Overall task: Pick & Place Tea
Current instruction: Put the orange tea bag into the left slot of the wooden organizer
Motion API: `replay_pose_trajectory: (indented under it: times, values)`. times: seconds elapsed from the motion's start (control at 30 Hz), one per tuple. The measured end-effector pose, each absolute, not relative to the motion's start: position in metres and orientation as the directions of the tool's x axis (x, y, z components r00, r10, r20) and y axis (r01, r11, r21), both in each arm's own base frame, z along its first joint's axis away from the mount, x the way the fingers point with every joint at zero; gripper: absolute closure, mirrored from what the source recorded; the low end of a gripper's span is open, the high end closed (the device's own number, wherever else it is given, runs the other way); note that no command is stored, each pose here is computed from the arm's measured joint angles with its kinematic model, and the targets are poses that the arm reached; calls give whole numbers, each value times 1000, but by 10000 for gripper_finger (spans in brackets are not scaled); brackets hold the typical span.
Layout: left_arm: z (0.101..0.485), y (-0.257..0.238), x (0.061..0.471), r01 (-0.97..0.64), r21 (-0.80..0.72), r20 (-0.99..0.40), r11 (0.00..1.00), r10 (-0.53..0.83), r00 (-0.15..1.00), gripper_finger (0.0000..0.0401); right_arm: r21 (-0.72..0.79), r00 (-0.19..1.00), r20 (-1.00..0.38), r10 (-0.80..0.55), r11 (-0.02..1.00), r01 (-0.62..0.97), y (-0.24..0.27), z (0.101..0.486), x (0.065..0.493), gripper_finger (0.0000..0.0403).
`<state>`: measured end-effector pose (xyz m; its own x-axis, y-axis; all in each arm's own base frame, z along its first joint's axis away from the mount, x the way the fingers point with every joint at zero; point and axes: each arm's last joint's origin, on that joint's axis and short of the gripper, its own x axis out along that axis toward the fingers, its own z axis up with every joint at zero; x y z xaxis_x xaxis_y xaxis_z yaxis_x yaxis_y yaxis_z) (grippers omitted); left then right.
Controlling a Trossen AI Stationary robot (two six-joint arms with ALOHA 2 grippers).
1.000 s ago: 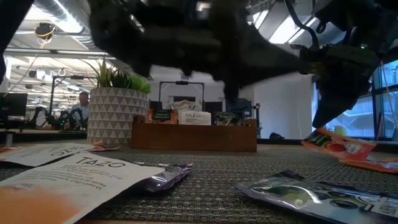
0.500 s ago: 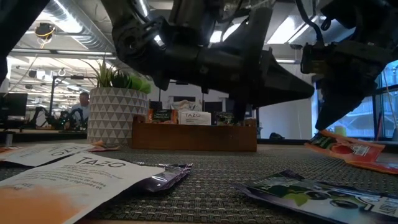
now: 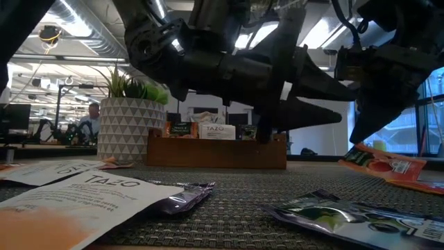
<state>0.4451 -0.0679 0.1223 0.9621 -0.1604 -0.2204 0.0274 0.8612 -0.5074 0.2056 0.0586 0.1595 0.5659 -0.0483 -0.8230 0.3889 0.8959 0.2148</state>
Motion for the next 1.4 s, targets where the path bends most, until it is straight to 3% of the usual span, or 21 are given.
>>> replay_pose_trajectory:
  times: [0.3, 0.97, 1.4]
  values:
    - [113, -59, 443, -174, -514, -319, 840, 1, 948, 220, 217, 598, -801, -37, 912, 347, 60, 162, 209, 403]
    - [107, -56, 442, -209, -486, -377, 849, 12, 926, 227, 243, 683, -730, 6, 937, 252, 65, 169, 217, 403]
    - [105, -64, 443, -171, -508, -332, 844, -9, 943, 230, 255, 717, -696, 32, 945, 205, 71, 172, 218, 403]
